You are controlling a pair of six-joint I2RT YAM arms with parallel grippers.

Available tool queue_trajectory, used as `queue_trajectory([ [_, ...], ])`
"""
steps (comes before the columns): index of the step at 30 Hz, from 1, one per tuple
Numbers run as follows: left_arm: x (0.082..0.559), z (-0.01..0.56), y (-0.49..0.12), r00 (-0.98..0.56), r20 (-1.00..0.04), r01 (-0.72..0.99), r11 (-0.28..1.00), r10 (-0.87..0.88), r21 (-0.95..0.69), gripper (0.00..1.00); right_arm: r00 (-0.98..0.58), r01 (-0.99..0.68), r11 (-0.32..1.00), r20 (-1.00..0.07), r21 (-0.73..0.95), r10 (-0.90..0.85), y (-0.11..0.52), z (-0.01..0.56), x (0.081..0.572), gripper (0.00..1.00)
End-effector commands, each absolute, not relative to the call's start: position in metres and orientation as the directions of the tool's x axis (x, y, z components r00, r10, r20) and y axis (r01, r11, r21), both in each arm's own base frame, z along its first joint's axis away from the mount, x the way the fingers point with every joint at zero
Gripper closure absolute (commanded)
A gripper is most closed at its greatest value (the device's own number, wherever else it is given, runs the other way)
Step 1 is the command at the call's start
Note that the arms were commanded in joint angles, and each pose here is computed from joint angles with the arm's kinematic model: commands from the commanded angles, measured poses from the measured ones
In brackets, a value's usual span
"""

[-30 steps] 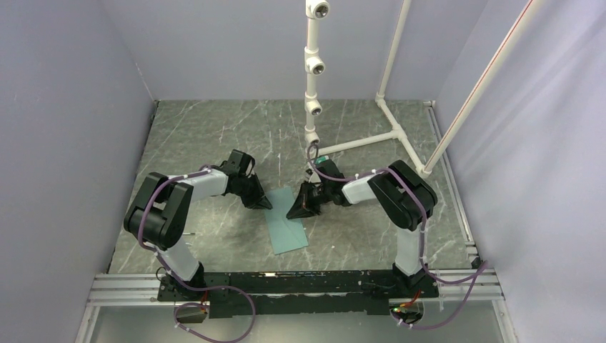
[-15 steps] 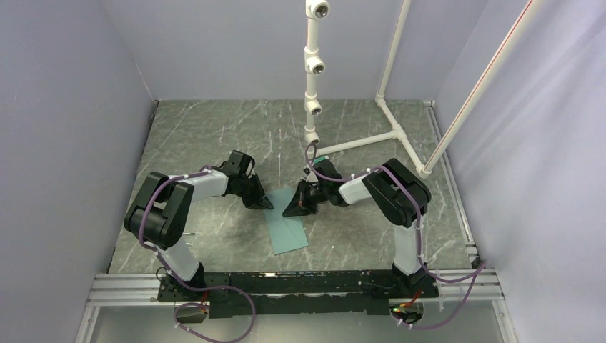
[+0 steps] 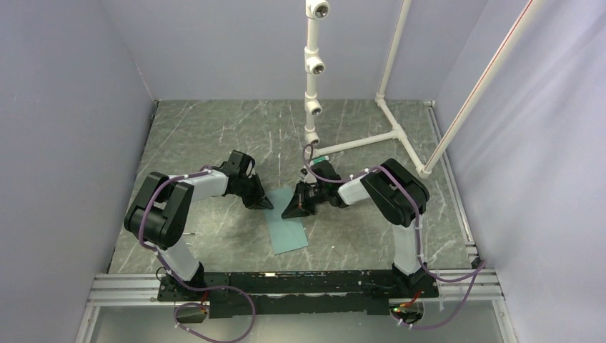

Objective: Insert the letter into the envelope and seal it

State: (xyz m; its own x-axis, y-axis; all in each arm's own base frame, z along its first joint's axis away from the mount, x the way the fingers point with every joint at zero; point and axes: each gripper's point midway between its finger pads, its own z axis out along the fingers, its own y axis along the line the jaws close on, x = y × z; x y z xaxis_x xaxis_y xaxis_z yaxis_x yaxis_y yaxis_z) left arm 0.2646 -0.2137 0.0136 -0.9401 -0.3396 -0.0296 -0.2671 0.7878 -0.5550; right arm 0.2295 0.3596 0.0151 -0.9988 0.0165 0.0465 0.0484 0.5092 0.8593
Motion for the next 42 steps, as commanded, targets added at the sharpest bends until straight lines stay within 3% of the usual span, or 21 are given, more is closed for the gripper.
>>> queue_trajectory([
  [1, 0.231, -0.027, -0.187, -0.952, 0.014, -0.287, 0.878, -0.305, -0.384, 0.94, -0.993, 0.034, 0.587, 0.092, 0.809, -0.069, 0.342, -0.017, 0.191, 0.97],
  [21, 0.229, -0.023, -0.183, -0.956, -0.007, -0.269, 0.885, -0.294, -0.380, 0.95, -0.988, -0.009, 0.637, 0.090, 0.771, -0.124, 0.310, -0.019, 0.156, 0.98],
  [25, 0.230, -0.017, -0.190, -0.962, -0.002, -0.249, 0.876, -0.274, -0.413, 0.94, -0.981, -0.168, 0.512, -0.089, 0.842, -0.175, 0.316, 0.023, 0.158, 0.98],
  [31, 0.233, -0.007, -0.194, -0.967, -0.015, -0.221, 0.871, -0.254, -0.439, 0.94, -0.938, -0.346, 0.462, -0.307, 0.817, -0.160, 0.328, 0.063, 0.181, 0.98],
  [34, 0.235, -0.005, -0.195, -0.967, -0.019, -0.220, 0.869, -0.254, -0.443, 0.94, -0.897, -0.419, 0.545, -0.422, 0.726, -0.128, 0.337, 0.075, 0.204, 0.98],
  [38, 0.234, -0.006, -0.195, -0.965, -0.014, -0.228, 0.866, -0.262, -0.445, 0.94, -0.808, -0.419, 0.759, -0.586, 0.499, -0.061, 0.331, 0.079, 0.247, 0.96],
  [42, 0.232, -0.008, -0.196, -0.964, 0.002, -0.240, 0.862, -0.267, -0.447, 0.96, -0.712, -0.410, 0.885, -0.683, 0.219, -0.161, 0.323, 0.078, 0.261, 0.82],
])
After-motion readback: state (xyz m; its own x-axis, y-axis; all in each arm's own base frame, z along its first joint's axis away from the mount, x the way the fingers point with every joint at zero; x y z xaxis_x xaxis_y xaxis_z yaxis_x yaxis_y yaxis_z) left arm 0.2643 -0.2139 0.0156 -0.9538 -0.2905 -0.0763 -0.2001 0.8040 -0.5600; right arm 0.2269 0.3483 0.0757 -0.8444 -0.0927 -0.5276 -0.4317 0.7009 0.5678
